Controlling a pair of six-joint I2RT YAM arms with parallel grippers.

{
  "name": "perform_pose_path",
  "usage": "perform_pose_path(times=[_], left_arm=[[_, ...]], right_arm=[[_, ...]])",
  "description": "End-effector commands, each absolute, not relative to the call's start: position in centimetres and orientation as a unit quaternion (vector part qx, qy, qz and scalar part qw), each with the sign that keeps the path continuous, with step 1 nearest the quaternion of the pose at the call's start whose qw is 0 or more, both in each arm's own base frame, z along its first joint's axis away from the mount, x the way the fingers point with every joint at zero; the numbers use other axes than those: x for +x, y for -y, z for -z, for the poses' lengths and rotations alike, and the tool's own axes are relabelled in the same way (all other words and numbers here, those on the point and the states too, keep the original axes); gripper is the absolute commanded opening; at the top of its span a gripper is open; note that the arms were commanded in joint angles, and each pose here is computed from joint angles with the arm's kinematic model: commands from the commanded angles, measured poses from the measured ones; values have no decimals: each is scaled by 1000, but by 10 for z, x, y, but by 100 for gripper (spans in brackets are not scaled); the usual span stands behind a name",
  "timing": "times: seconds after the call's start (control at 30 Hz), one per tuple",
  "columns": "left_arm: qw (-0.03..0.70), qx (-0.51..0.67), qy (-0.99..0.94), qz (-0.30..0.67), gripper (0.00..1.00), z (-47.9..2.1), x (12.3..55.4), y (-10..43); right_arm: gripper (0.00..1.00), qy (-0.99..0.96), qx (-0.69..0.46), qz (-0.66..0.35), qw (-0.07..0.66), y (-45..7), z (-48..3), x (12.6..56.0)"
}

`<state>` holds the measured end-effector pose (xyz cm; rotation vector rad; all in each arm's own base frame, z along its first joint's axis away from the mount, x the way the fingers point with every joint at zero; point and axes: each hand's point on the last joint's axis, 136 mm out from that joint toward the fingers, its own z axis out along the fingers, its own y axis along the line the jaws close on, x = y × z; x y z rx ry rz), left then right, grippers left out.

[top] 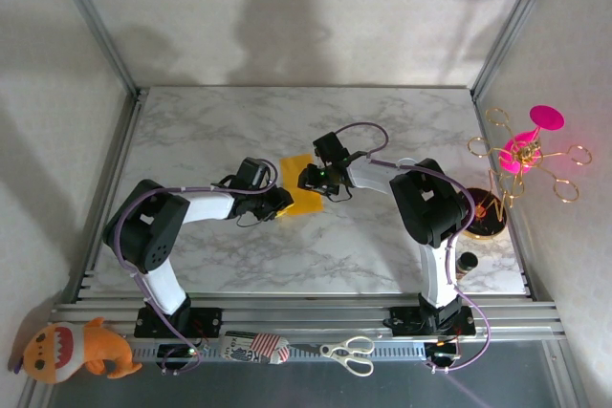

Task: Fold a paper plane with a square sheet of paper (pick it up from the middle)
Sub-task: Third fold the triangle at the center of the table.

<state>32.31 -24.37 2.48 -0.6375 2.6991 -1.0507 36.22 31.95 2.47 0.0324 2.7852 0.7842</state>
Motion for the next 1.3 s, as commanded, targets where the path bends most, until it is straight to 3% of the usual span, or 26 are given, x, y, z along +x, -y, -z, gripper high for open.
perform_pose_path(times=[0.0, 0.73, 1.27], left_arm=[[99, -206, -916, 329, 28, -26, 326, 241], [92, -174, -899, 390, 29, -43, 336, 262], [100, -216, -887, 395, 19, -32, 372, 243]], right_arm=[[38, -971, 30, -228, 71, -301, 14, 340], [37, -971, 30, -228, 70, -300, 16, 340], [38, -968, 27, -235, 79, -297, 11, 340]])
